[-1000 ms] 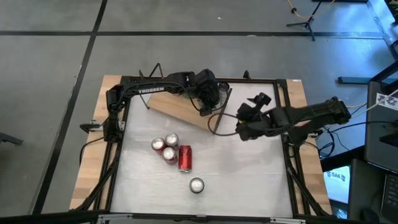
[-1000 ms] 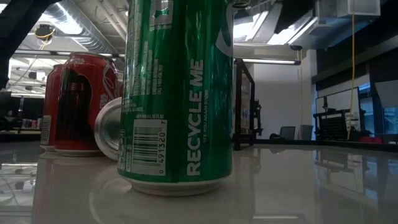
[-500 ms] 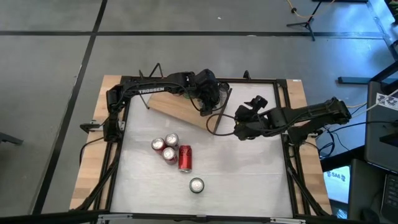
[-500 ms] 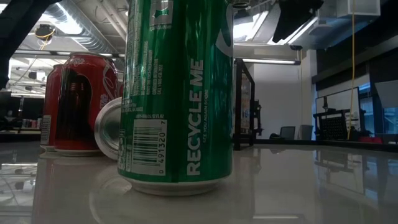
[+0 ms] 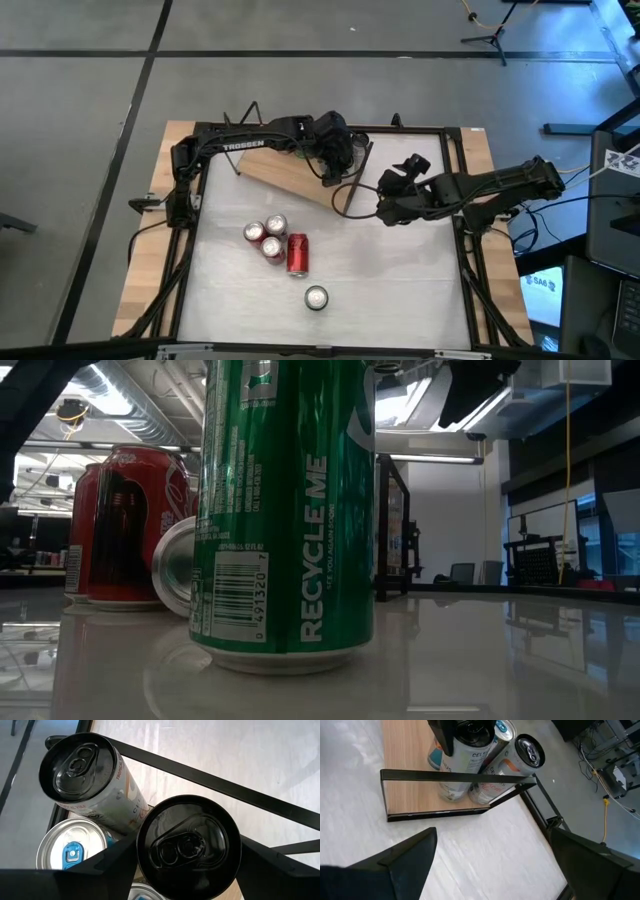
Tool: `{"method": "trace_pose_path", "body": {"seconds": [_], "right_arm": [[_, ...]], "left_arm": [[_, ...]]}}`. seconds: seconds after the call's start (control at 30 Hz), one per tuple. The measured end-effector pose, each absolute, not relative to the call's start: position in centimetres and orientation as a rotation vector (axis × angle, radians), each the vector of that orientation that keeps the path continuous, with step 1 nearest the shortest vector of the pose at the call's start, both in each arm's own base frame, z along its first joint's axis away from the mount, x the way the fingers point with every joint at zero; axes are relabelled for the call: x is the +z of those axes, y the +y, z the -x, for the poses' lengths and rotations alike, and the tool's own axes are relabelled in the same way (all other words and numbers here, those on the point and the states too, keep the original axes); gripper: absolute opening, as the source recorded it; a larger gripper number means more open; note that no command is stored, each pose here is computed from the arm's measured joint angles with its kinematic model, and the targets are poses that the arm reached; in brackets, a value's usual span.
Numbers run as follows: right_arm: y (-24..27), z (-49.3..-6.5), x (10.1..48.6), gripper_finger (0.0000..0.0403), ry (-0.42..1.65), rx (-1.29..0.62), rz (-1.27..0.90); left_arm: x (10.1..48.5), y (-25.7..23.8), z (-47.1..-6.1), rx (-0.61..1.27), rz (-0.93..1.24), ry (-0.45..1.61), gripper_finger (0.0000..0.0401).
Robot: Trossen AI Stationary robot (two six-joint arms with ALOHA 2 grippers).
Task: Place canned beverage on shelf
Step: Put the white yellow soda can on the shelf aligned with the other white yellow soda can, then put the silver soda can on the shelf aligned with the other silver soda can
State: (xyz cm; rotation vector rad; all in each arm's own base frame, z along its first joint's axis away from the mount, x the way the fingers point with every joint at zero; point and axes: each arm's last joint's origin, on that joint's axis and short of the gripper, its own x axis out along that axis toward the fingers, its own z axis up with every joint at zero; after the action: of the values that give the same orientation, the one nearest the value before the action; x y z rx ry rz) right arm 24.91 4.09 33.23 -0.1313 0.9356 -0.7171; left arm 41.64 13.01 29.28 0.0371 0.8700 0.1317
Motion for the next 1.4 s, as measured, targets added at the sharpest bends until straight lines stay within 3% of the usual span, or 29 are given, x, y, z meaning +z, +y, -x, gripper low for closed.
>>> {"method": "trace_pose_path", "body": {"seconds": [0.63,1.07,1.4], "right_arm": [[4.1,-24.9,33.2,0.0381,0.937,-0.717,0.131],[4.1,-24.9,33.2,0.0381,0.939,-0.713,0.128],[4.1,-24.9,33.2,0.0381,0.94,-0.709,0.124]], "left_arm": [[29.3,13.0,-41.7,0.124,-0.066,0.872,0.0338],[29.5,13.2,-41.5,0.192,-0.093,0.889,0.0341],[32.8,12.7,-41.3,0.186,-0.102,0.867,0.0341]]}}
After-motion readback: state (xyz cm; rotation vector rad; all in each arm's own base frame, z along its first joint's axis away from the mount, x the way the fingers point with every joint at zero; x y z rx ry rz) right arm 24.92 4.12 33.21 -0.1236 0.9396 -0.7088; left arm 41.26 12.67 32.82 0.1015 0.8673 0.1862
